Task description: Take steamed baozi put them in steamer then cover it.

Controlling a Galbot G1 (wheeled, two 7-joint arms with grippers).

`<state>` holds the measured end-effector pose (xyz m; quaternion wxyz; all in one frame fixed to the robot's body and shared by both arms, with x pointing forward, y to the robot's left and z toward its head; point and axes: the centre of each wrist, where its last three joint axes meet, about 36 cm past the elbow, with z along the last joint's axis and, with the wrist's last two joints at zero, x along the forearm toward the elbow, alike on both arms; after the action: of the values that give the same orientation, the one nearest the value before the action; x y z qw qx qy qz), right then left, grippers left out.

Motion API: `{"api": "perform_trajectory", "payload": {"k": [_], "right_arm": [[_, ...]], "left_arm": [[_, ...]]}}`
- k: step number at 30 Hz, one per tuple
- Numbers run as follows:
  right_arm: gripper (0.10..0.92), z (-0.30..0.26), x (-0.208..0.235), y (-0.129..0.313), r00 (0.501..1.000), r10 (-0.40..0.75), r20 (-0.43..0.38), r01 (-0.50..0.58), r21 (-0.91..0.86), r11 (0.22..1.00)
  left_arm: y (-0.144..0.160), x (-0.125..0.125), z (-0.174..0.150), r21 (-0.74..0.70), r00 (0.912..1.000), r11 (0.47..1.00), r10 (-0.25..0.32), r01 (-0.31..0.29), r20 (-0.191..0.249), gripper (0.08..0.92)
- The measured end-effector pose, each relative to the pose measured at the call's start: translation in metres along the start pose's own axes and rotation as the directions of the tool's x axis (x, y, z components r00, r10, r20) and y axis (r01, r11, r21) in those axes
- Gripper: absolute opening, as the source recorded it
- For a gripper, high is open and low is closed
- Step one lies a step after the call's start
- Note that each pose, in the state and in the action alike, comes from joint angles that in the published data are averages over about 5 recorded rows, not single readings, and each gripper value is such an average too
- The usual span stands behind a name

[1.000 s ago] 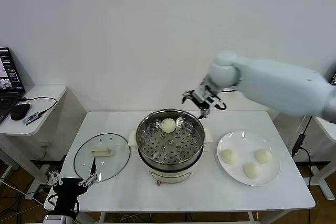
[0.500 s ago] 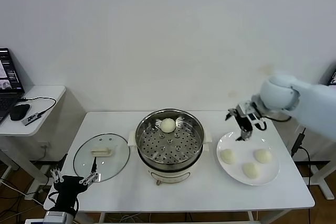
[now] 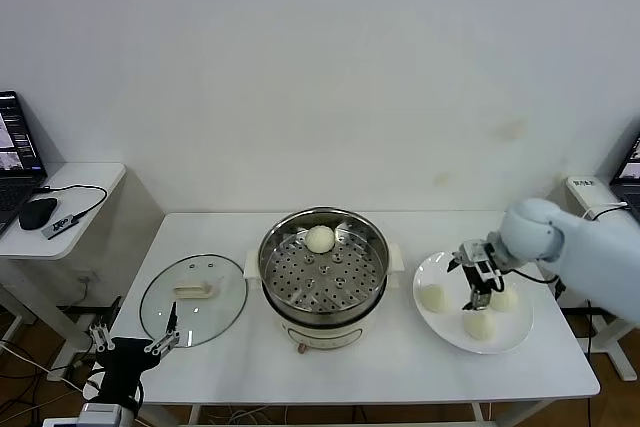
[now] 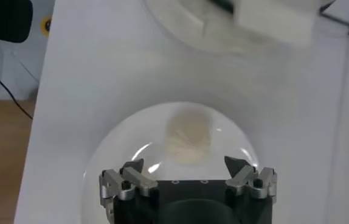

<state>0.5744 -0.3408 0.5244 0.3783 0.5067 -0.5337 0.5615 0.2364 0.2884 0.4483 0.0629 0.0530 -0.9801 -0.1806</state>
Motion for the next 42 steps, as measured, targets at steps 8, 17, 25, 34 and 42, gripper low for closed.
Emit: {"api": "perform_trajectory", "payload": {"k": [8,17,25,34,42], "right_arm": [[0.823,0.002,-0.039,-0.005,1.0,-0.005,-0.008,0.005,-0.021,1.0],[0.819,-0.009,-0.068,-0.019,1.0,0.01,-0.006,-0.01,-0.035,0.999],[0.73,-0.015,-0.083,-0.024,1.0,0.005,-0.019,-0.006,-0.044,0.999],[0.606,-0.014,-0.078,-0.028,1.0,-0.004,-0.022,0.003,-0.049,0.999],[0.575,-0.006,-0.041,-0.04,1.0,0.003,-0.023,-0.004,-0.061,0.998]], "left_arm": [[0.001,0.0,0.001,-0.005,1.0,1.0,-0.002,0.002,-0.003,0.823],[0.001,-0.001,0.002,-0.009,1.0,1.0,-0.003,0.003,-0.006,0.823],[0.001,-0.001,0.003,-0.008,1.0,1.0,-0.005,0.005,-0.008,0.823],[0.0,-0.001,0.003,-0.006,1.0,1.0,-0.003,0.003,-0.01,0.823],[0.0,-0.002,0.001,-0.006,1.0,1.0,-0.001,0.001,-0.004,0.823]]}}
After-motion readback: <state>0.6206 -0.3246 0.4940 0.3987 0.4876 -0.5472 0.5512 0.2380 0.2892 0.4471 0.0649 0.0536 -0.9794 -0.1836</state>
